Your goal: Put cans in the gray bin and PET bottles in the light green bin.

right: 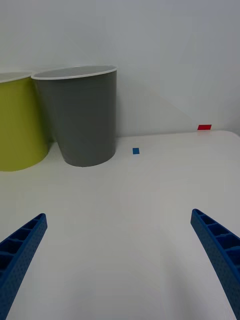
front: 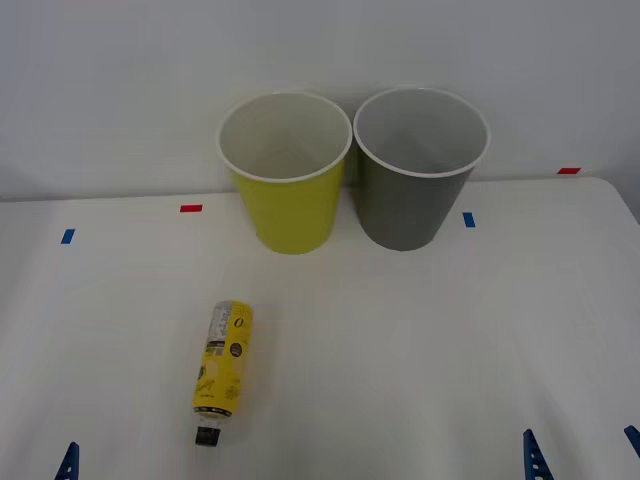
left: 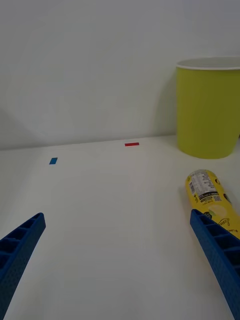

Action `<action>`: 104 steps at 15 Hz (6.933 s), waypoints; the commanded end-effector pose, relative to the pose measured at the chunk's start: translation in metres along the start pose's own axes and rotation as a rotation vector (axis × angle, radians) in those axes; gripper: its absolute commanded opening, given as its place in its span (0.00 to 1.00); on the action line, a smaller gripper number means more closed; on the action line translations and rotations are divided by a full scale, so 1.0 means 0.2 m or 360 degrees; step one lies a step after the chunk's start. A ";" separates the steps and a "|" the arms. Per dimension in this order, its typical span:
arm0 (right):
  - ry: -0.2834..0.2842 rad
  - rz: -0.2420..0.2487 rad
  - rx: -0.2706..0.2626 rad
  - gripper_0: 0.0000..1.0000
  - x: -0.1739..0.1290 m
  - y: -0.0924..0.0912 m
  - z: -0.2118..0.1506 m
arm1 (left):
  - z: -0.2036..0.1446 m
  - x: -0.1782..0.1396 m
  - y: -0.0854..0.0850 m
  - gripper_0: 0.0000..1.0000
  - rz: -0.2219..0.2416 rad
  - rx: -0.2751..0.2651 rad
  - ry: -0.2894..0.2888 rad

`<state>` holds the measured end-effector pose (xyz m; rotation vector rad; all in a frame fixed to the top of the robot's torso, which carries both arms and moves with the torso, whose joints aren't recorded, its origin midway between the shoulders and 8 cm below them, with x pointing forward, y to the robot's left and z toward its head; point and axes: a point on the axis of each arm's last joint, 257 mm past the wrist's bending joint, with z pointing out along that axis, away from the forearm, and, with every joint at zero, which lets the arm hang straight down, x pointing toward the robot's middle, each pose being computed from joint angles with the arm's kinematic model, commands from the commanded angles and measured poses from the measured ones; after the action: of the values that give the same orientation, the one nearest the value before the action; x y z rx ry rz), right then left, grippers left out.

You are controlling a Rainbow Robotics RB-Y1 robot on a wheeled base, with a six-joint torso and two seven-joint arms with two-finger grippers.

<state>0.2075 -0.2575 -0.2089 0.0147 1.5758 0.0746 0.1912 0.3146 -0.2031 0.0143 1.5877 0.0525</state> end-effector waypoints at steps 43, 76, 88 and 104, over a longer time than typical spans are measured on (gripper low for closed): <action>0.0000 0.0000 0.0000 1.00 0.00 0.00 0.00 | 0.61 0.10 -0.23 1.00 -0.0098 0.0492 0.0962; 0.0000 0.0000 0.0000 1.00 0.00 0.00 0.00 | 0.63 0.12 -0.60 1.00 -0.0094 0.0572 0.1531; 0.0000 0.0000 0.0000 1.00 0.00 0.00 0.00 | 0.73 0.12 -0.89 1.00 -0.0064 0.0511 0.1597; 0.0000 0.0000 0.0000 1.00 0.00 0.00 0.00 | 0.85 0.28 -0.88 1.00 -0.0026 0.0319 0.1713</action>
<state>0.2075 -0.2575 -0.2089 0.0147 1.5758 0.0746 0.3601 0.1458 -0.2667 0.1523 2.6669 -0.1469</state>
